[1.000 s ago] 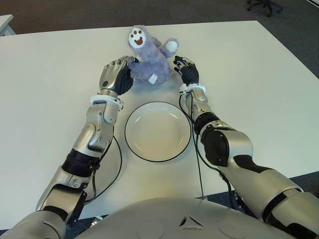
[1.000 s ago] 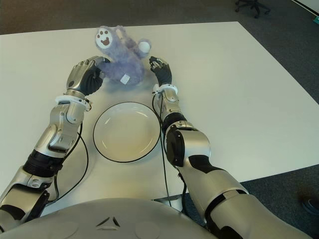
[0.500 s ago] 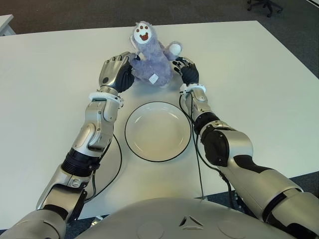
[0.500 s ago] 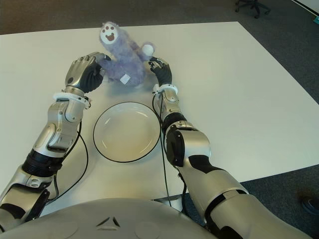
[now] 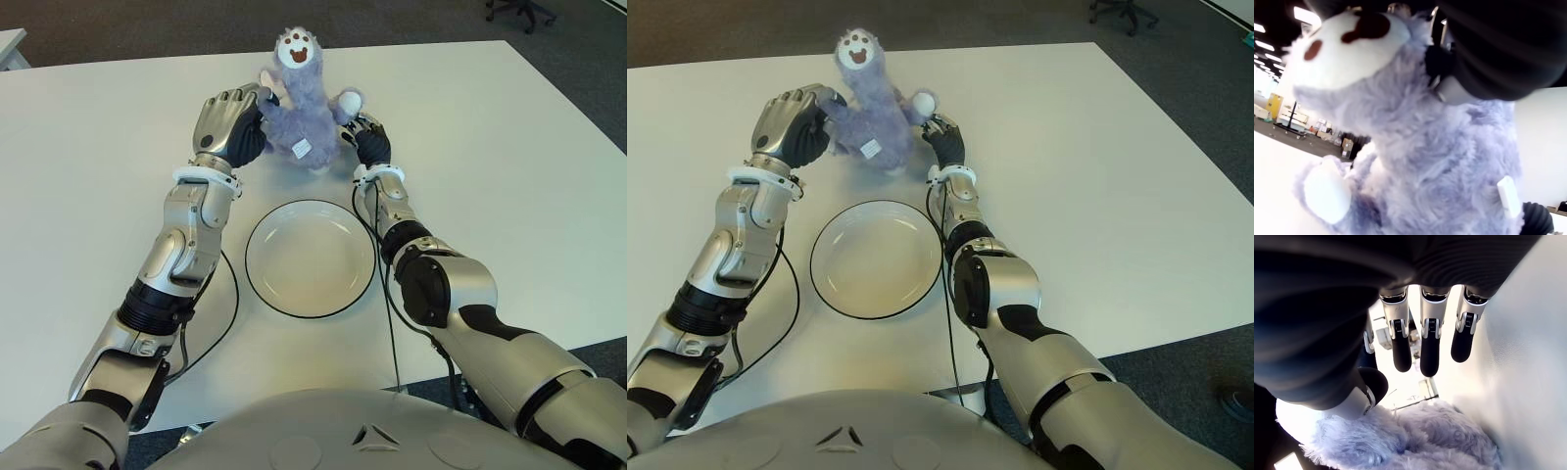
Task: Put the doll into the plate.
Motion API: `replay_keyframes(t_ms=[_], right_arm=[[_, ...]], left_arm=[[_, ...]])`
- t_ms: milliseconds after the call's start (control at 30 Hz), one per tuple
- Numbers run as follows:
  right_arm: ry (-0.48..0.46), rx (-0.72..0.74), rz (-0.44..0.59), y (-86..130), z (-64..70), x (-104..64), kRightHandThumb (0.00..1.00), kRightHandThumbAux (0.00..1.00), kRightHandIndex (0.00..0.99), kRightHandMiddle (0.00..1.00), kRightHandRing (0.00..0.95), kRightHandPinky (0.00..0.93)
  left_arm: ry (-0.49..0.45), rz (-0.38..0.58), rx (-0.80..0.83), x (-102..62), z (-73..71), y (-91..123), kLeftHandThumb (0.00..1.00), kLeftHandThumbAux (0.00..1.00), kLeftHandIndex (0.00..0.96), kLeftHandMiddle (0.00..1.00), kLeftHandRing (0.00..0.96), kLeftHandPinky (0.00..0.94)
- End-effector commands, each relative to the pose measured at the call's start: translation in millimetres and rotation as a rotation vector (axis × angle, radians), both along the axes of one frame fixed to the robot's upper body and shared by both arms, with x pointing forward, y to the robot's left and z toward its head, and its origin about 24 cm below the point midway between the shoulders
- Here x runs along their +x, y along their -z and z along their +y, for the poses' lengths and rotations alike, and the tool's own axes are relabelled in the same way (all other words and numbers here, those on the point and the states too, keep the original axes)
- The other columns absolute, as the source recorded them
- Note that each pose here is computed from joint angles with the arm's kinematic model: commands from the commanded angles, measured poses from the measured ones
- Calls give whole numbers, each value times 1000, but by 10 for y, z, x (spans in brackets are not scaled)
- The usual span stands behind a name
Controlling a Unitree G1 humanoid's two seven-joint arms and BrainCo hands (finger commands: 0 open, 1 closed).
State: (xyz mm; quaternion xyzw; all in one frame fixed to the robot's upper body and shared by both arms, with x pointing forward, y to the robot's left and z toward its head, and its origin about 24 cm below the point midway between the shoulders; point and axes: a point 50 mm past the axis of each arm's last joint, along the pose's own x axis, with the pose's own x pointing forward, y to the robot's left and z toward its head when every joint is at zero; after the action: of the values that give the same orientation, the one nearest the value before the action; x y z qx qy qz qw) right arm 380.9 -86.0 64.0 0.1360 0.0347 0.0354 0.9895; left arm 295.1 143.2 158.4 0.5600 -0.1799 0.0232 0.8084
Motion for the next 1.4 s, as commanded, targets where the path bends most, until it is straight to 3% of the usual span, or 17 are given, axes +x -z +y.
replay_keyframes(t_ms=[33, 267, 600, 833, 967, 1167, 1400], right_arm=[[-30, 42, 145, 287, 179, -153, 724, 728, 404, 205, 247, 222], [-21, 43, 149, 277, 185, -146, 726, 727, 405, 201, 269, 245], [-31, 24, 140, 255, 203, -138, 723, 730, 404, 202, 237, 175], [-39, 24, 136, 242, 215, -132, 722, 729, 404, 217, 244, 196], [-46, 28, 127, 225, 226, -126, 720, 731, 404, 227, 227, 152], [-67, 23, 113, 193, 272, -120, 715, 732, 404, 230, 183, 162], [-57, 31, 119, 200, 258, -120, 714, 734, 403, 218, 165, 140]], left_arm=[[5, -36, 52, 12, 14, -83, 854, 651, 443, 492, 791, 782], [22, -65, 90, 15, 9, -159, 854, 651, 443, 492, 793, 781], [32, -78, 105, 13, -29, -230, 854, 652, 442, 492, 801, 793], [44, -65, 99, -78, -79, -315, 854, 653, 441, 492, 793, 782], [35, -60, 114, -114, -97, -355, 854, 653, 441, 492, 789, 787], [32, -72, 143, -181, -133, -434, 853, 654, 440, 493, 761, 737], [45, -134, 217, -237, -180, -504, 854, 654, 441, 493, 768, 784]])
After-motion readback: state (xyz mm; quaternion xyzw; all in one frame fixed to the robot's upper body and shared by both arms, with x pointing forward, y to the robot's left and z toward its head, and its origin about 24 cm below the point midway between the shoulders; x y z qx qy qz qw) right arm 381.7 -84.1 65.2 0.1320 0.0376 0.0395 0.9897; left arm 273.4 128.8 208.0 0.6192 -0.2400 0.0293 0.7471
